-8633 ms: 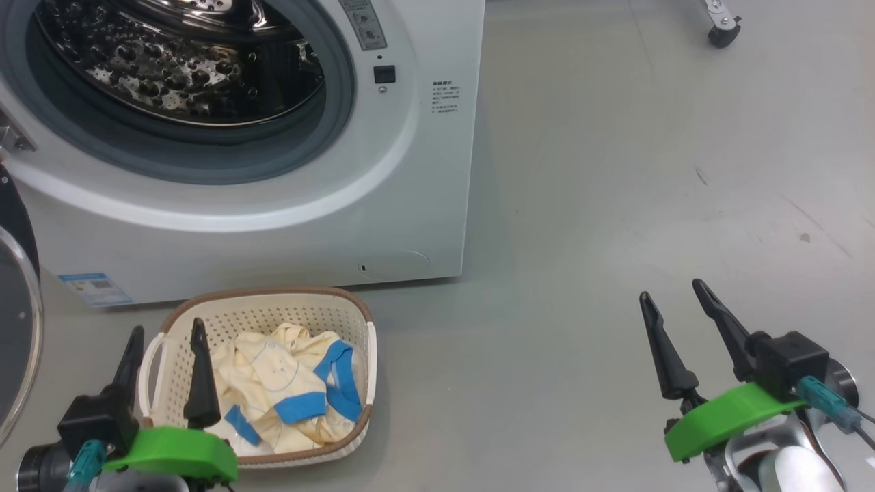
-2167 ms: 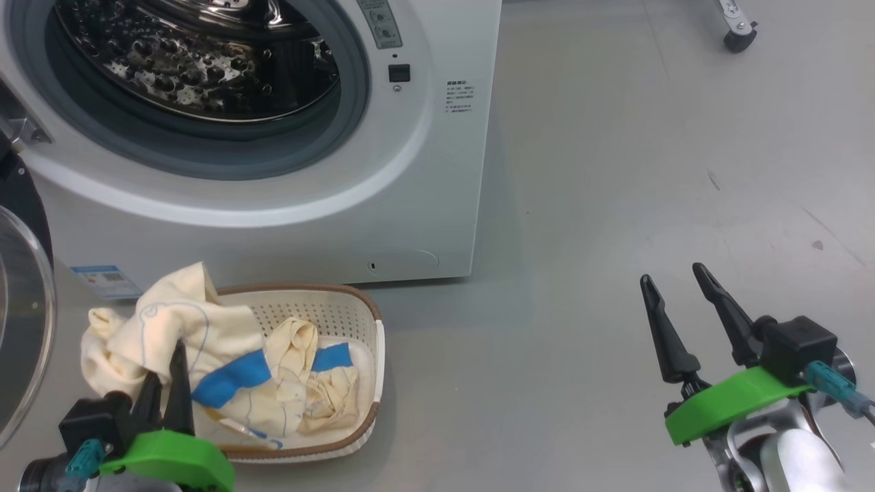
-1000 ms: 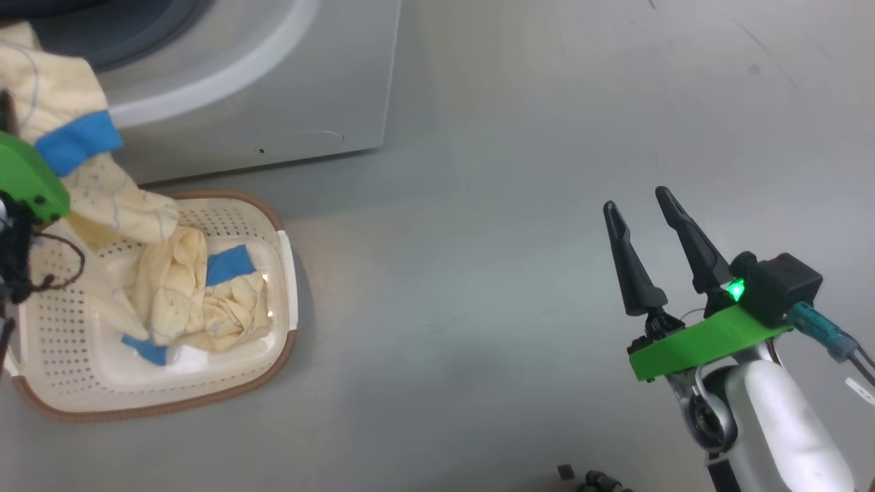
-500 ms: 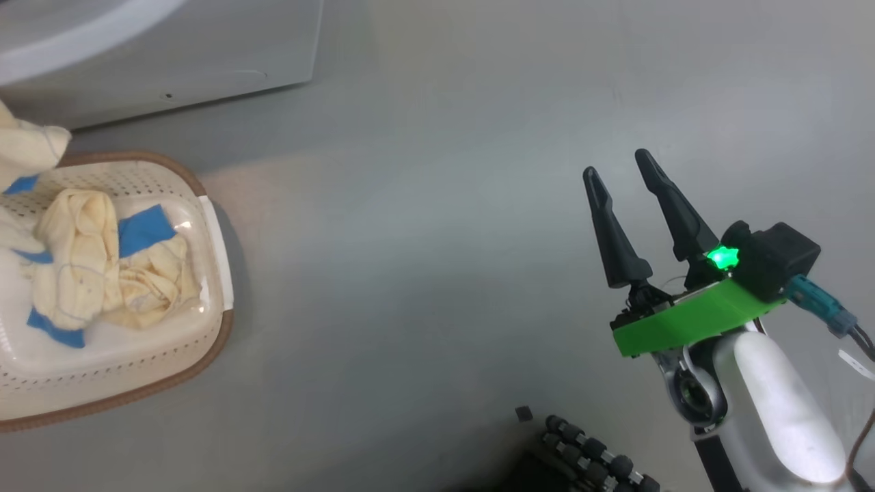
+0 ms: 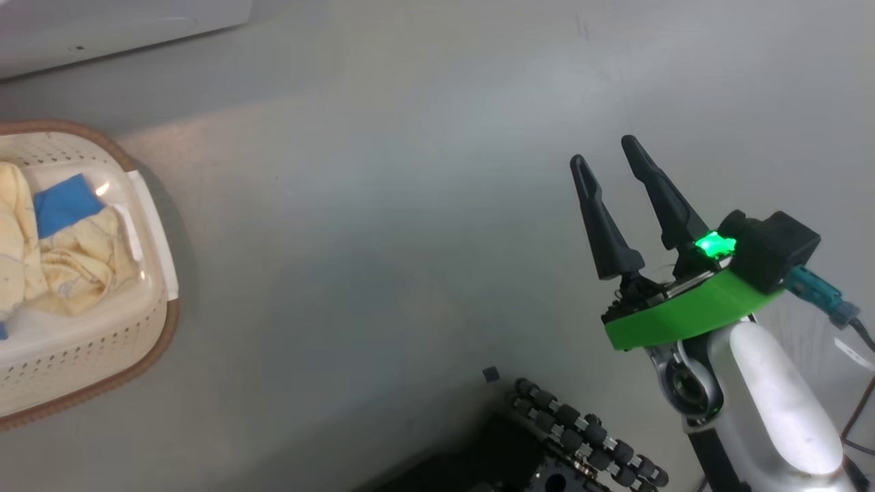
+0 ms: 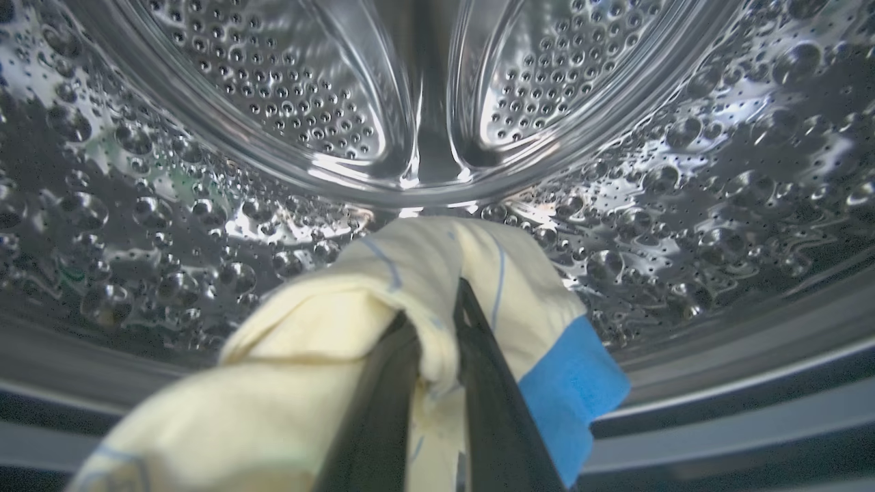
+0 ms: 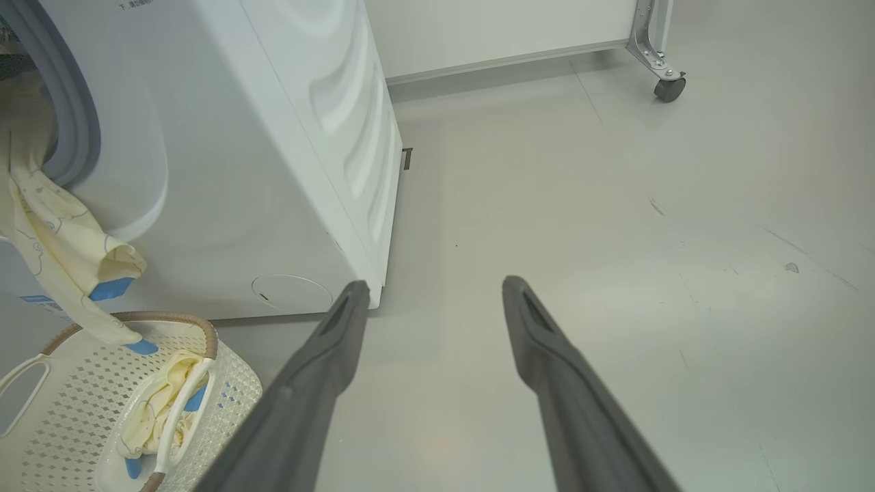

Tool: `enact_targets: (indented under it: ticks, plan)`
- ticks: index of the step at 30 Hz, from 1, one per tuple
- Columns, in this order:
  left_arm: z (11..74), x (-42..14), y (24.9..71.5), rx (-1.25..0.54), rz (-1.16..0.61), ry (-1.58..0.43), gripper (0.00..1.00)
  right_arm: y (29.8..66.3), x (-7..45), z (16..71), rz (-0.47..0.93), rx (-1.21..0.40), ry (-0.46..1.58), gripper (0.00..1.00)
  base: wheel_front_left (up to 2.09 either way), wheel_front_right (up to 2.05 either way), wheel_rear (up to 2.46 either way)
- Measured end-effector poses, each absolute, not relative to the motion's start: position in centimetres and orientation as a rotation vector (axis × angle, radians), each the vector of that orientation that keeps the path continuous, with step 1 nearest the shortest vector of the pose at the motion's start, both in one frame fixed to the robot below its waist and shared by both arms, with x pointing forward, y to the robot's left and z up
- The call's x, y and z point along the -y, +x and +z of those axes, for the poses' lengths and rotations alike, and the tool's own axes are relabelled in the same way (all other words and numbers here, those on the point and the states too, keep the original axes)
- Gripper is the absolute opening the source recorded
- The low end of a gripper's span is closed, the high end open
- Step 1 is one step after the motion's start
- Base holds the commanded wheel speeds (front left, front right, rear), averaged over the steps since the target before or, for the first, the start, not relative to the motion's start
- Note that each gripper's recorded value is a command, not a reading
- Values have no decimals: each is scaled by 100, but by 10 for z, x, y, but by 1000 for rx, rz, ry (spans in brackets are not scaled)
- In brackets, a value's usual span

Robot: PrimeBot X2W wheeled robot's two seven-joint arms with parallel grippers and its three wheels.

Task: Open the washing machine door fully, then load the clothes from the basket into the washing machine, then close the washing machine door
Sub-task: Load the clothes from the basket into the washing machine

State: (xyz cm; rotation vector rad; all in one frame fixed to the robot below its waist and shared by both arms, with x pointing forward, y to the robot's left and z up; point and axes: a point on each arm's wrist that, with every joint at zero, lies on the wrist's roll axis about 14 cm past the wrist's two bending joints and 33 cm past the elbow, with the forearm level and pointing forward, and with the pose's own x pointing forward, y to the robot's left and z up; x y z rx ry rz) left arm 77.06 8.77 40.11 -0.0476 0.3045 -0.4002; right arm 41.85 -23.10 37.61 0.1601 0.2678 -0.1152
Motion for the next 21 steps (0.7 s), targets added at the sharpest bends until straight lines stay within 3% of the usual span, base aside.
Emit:
enact_targets:
  ticks: [3,12,19,20,21]
  plan:
    - [426,-85,787,-141,-400,-25,0,426,230,374,-105,-265,160,100,0,0,0]
    - [475,-93,808,125,-352,-84,0,428,230,368,-107,-276,164,100,0,0,0]
    - [426,-102,813,-46,-303,-150,0,428,231,366,-110,-280,170,100,0,0,0]
    - [421,-103,813,-67,-298,-159,12,429,231,366,-109,-278,170,100,0,0,0]
    - [417,-103,812,-83,-295,-162,12,430,230,366,-107,-276,170,100,0,0,0]
